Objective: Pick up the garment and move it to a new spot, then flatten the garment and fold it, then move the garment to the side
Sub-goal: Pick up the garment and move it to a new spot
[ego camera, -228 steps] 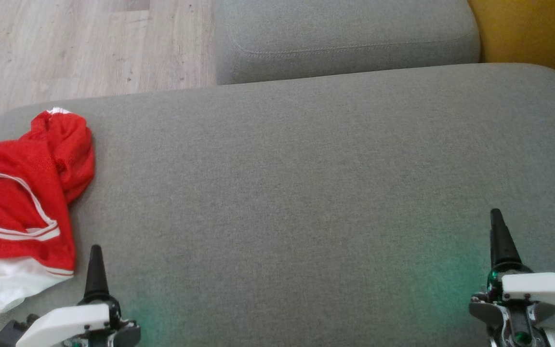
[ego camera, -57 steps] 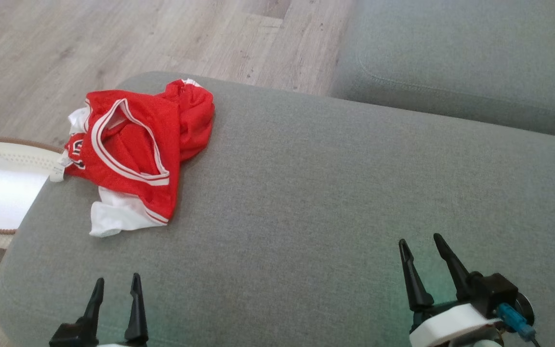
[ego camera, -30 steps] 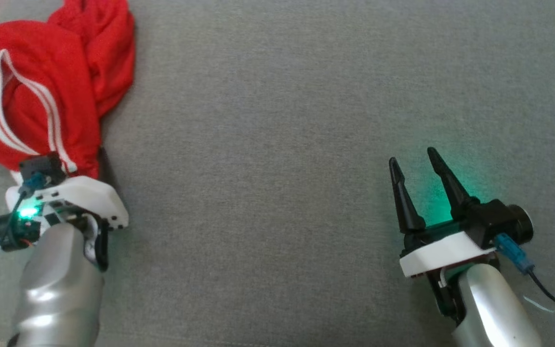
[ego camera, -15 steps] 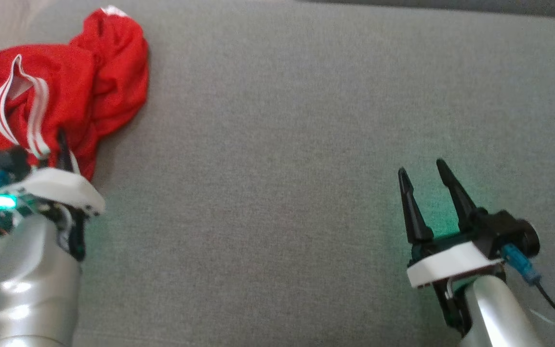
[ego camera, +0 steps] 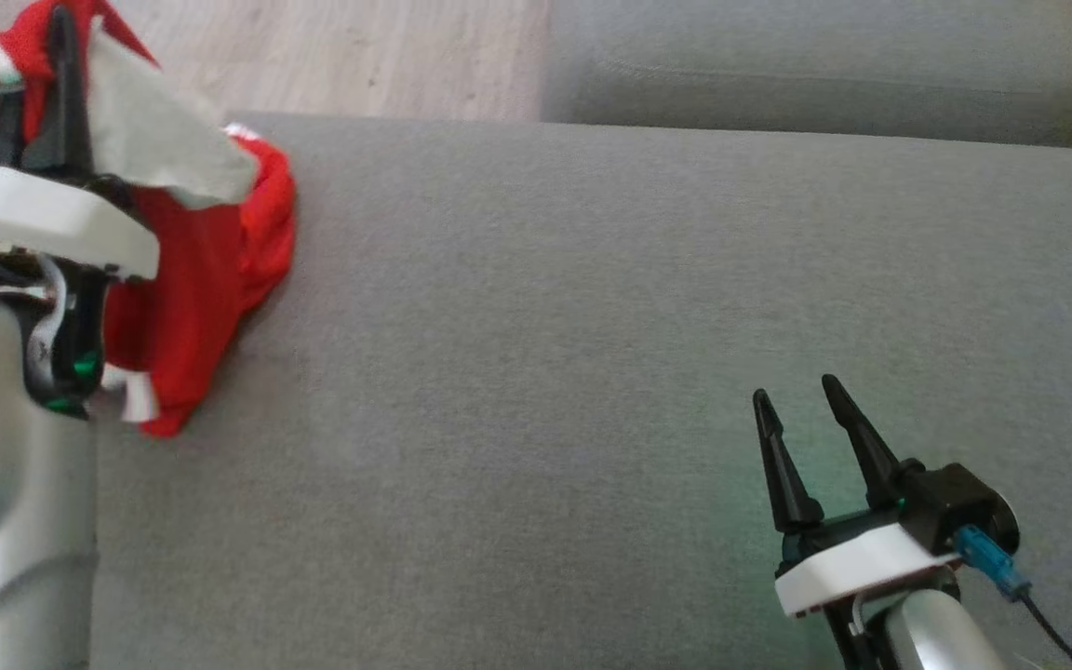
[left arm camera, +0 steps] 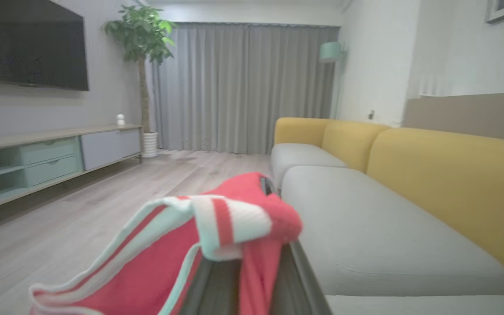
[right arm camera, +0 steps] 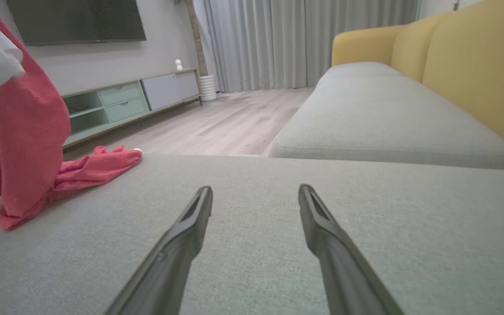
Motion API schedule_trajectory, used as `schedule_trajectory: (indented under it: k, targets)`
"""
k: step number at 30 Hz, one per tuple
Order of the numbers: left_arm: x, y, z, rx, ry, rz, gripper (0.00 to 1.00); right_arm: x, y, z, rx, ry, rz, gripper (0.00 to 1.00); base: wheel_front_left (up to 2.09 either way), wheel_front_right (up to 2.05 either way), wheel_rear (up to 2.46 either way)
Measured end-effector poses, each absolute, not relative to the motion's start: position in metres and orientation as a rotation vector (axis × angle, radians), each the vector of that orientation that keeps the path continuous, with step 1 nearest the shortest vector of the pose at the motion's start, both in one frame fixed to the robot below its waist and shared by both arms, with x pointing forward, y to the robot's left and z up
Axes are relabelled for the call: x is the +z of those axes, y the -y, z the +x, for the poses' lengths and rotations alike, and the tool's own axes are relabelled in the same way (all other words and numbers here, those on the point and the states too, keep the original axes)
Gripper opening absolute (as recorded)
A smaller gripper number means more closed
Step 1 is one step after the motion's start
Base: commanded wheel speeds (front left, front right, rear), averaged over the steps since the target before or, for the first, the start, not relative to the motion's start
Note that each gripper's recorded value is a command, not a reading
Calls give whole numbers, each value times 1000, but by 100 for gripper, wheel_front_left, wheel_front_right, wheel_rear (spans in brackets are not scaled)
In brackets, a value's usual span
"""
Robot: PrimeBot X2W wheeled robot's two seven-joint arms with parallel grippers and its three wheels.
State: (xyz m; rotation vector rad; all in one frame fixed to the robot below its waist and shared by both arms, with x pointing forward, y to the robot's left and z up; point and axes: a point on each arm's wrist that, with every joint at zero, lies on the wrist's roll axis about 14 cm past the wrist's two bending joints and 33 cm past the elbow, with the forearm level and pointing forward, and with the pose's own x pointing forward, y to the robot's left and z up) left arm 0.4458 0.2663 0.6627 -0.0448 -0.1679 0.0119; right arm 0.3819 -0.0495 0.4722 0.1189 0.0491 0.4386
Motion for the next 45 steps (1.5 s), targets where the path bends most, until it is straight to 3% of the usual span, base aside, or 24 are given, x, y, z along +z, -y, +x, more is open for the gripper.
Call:
schedule_trajectory:
  k: [10, 20, 29, 34, 35, 36, 37, 45]
  targets:
    - [715, -127, 424, -432, 191, -101, 0, 485, 82, 368, 344, -7, 128, 100, 0, 0, 0]
    - [690, 1, 408, -848, 26, -191, 0, 493, 118, 353, 227, 20, 162, 100, 0, 0, 0]
    - [602, 127, 397, -1104, -222, -156, 0, 500, 166, 341, 65, 47, 200, 100, 0, 0, 0]
    - [531, 166, 378, -1181, -322, -104, 0, 490, 180, 334, 10, 14, 199, 100, 0, 0, 0]
    - [521, 169, 376, -1183, -323, -110, 22, 489, 182, 333, 3, 9, 198, 100, 0, 0, 0]
    - [512, 172, 374, -1188, -328, -105, 53, 487, 183, 333, -3, 5, 197, 100, 0, 0, 0]
    - [504, 173, 373, -1187, -325, -100, 100, 487, 184, 333, -7, 3, 196, 100, 0, 0, 0]
    - [494, 147, 392, -1070, -217, -131, 100, 490, 184, 341, 7, 14, 169, 100, 0, 0, 0]
